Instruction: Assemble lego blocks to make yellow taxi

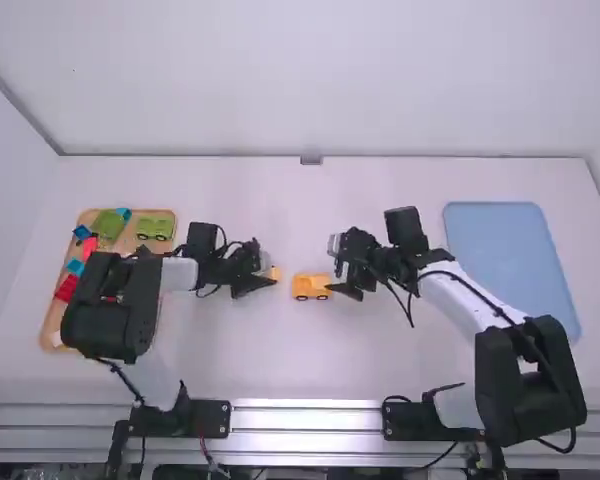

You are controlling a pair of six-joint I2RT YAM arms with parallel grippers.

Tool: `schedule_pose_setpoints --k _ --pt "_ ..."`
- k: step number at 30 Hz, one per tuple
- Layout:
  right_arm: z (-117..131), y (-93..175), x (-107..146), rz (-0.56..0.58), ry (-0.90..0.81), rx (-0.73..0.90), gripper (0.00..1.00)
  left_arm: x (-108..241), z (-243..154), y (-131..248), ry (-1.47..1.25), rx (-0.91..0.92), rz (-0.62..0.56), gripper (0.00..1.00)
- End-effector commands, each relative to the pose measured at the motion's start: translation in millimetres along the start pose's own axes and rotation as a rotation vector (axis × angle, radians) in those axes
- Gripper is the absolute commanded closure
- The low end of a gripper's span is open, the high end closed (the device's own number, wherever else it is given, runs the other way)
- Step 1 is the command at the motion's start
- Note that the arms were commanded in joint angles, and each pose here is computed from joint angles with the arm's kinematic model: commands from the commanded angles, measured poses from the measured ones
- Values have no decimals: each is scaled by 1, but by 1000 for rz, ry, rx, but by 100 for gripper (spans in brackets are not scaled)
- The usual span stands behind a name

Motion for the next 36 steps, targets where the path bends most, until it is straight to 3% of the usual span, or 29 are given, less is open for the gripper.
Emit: schedule_pose_setpoints --k 1,6,16,24,36 --pt "7 -14 21 -25 -37 -60 2 -17 -2 -4 -52 33 -67 85" --pt "8 -34 49 -157 -47 -127 2 -27 -8 -17 -87 71 -78 87" --pt "4 -60 84 -301 -70 -242 2 -35 -9 -34 -82 54 -31 90" --pt "3 -85 88 -225 -53 -255 2 -26 -8 -45 -34 71 -46 91" --pt "5 -97 88 -123 -40 -219 0 -26 -7 -48 -24 95 -84 92"
Point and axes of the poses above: each hand's point on the last joint's axis, 136 mm out from that joint toward the fingers, its own y axis back along the fingers, its own z axis along the line the jaws close on, x = y × z, the point moved 9 cm from there along y, back along the fingers, and after that the axes turned 5 degrees about -y, right-handed, at the moved point
